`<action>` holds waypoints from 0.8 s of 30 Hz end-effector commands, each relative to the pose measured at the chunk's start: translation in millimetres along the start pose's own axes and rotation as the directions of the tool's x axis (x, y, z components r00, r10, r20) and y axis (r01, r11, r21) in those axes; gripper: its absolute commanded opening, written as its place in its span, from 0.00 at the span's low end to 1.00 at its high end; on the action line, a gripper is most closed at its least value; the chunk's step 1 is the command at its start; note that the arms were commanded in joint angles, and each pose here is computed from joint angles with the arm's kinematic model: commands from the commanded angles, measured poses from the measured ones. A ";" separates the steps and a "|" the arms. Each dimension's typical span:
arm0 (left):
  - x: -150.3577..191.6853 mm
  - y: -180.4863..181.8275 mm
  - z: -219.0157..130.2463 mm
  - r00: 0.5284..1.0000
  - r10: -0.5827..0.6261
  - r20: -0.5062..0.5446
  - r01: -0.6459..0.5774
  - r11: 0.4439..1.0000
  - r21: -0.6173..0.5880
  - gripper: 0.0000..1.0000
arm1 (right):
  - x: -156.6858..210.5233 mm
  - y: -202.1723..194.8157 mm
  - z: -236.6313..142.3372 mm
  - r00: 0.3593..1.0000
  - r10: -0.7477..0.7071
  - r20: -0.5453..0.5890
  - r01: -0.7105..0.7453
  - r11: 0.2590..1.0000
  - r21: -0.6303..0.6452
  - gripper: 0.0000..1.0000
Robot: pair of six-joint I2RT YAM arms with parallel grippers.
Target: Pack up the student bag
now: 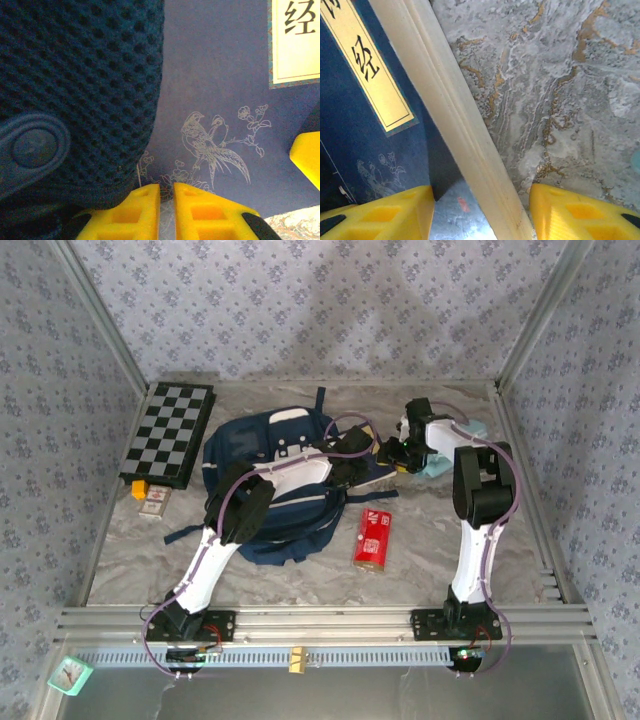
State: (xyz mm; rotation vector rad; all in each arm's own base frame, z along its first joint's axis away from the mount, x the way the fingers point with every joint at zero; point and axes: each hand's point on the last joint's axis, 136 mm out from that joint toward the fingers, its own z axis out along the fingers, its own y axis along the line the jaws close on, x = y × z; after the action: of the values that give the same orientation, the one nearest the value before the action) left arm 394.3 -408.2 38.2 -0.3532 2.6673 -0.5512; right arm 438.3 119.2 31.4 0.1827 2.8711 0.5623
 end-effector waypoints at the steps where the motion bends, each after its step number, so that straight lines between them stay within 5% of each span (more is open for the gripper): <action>1: 12.6 28.3 16.8 0.999 -0.010 -0.053 0.005 0.996 -0.090 0.16 | 3.3 -0.7 9.5 0.999 -0.024 -0.036 0.025 0.999 0.024 0.56; 24: 14.7 34.9 19.2 0.998 -0.028 -0.063 0.022 0.995 -0.102 0.16 | -5.3 47.4 -48.7 0.998 -0.061 0.030 0.067 0.972 -0.226 0.45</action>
State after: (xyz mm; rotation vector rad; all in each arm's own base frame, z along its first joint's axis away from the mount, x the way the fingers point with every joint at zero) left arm 394.7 -408.0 38.1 -0.3657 2.6708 -0.5601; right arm 438.4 135.0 73.2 0.1194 2.7936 0.7829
